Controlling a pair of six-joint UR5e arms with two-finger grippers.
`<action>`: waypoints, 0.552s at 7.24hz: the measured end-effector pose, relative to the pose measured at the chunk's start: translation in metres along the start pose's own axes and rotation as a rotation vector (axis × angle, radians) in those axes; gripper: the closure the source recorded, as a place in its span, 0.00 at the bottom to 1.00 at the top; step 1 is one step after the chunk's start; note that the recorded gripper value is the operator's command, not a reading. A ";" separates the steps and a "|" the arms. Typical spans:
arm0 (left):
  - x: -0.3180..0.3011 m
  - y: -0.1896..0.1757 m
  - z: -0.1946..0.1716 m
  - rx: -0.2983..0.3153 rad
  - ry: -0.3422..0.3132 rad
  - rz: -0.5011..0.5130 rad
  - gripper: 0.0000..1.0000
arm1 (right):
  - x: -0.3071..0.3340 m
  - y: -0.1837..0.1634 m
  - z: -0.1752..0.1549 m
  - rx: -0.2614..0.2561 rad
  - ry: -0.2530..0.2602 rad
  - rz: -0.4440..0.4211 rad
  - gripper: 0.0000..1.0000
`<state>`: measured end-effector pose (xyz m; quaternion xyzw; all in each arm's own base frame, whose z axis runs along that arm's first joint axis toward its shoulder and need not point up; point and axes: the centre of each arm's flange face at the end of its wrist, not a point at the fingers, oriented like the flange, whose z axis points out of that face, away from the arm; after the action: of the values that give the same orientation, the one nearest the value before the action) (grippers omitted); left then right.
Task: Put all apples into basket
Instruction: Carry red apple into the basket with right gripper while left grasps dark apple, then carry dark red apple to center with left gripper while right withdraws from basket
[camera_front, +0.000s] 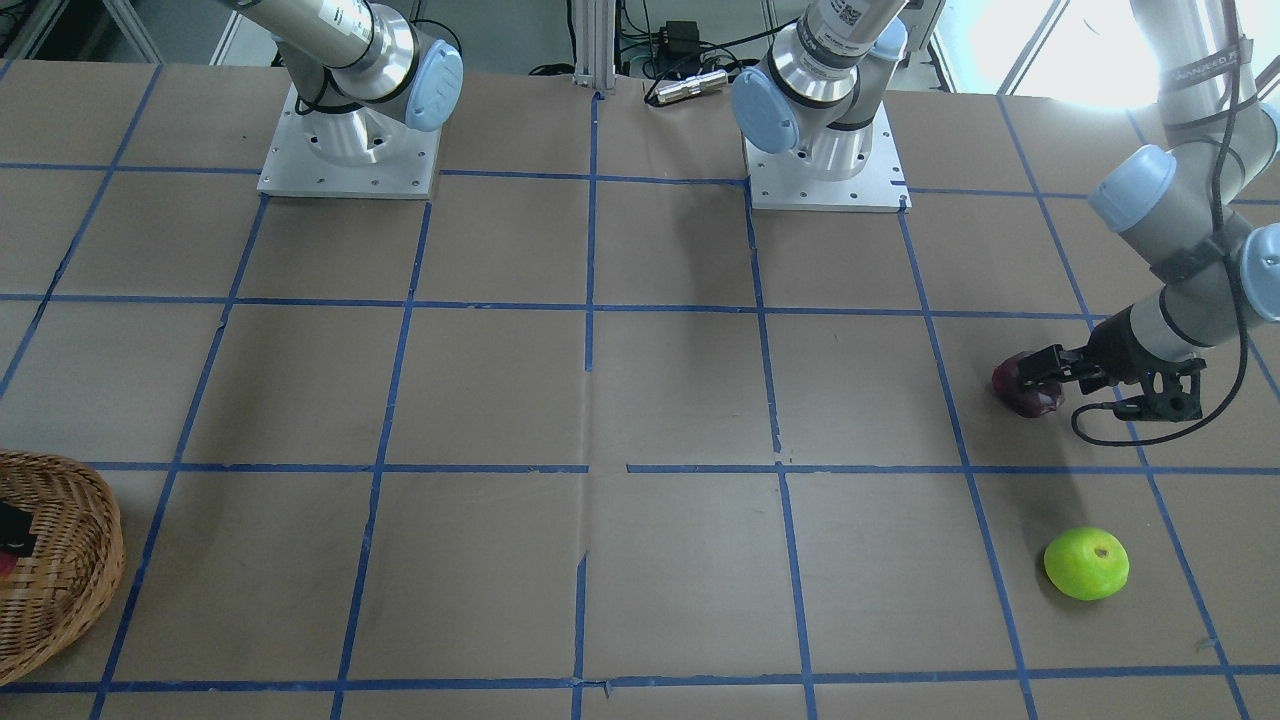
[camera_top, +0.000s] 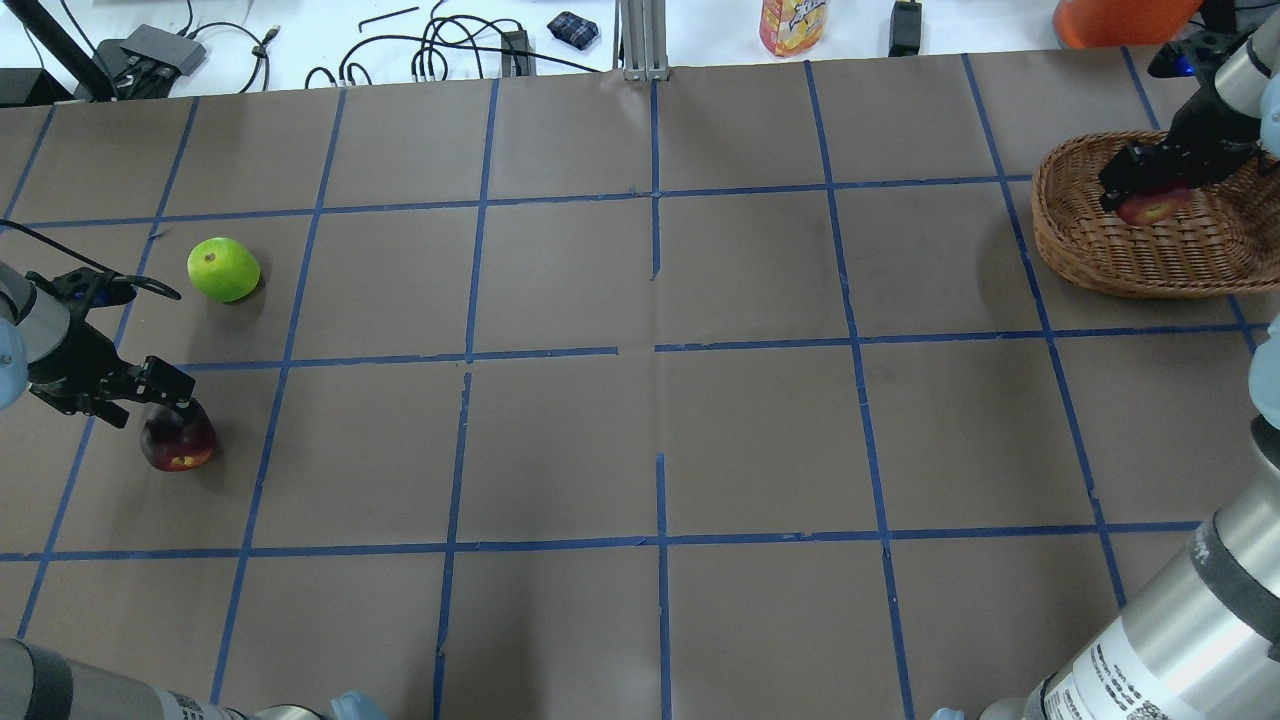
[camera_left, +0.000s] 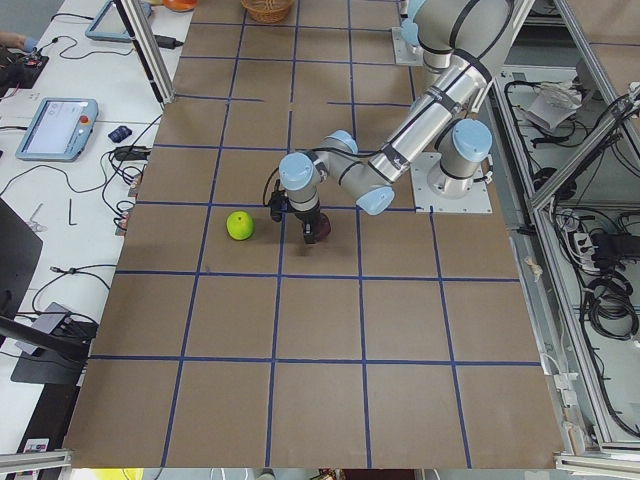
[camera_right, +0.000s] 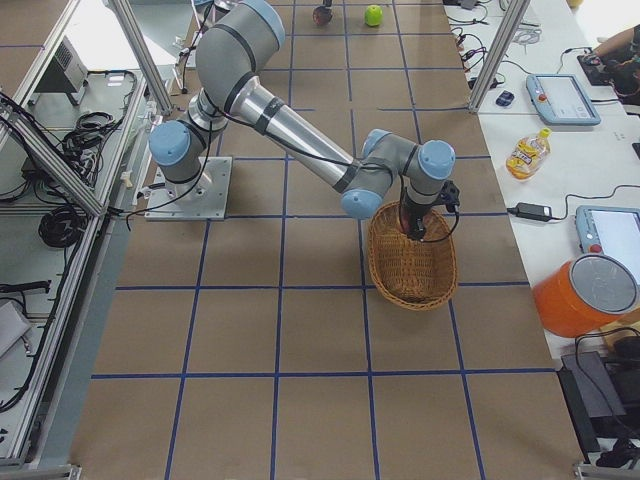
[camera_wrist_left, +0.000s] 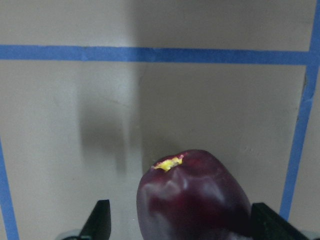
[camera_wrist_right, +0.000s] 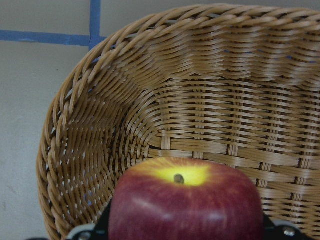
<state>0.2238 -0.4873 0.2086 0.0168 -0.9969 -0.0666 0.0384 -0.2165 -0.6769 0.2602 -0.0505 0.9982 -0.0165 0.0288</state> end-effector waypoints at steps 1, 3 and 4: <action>0.001 0.000 0.003 -0.004 0.007 -0.005 0.00 | 0.001 0.002 -0.004 -0.014 -0.009 0.001 0.00; 0.003 0.000 0.007 -0.011 0.016 -0.031 0.00 | 0.003 0.015 -0.025 -0.057 -0.038 0.018 0.00; 0.007 -0.001 0.010 -0.015 0.024 -0.047 0.00 | -0.001 0.019 -0.035 -0.075 -0.065 -0.006 0.00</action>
<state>0.2160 -0.4872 0.1993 0.0405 -0.9952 -0.0746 0.0488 -0.2195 -0.6567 0.2940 -0.0549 0.9965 0.0222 0.0594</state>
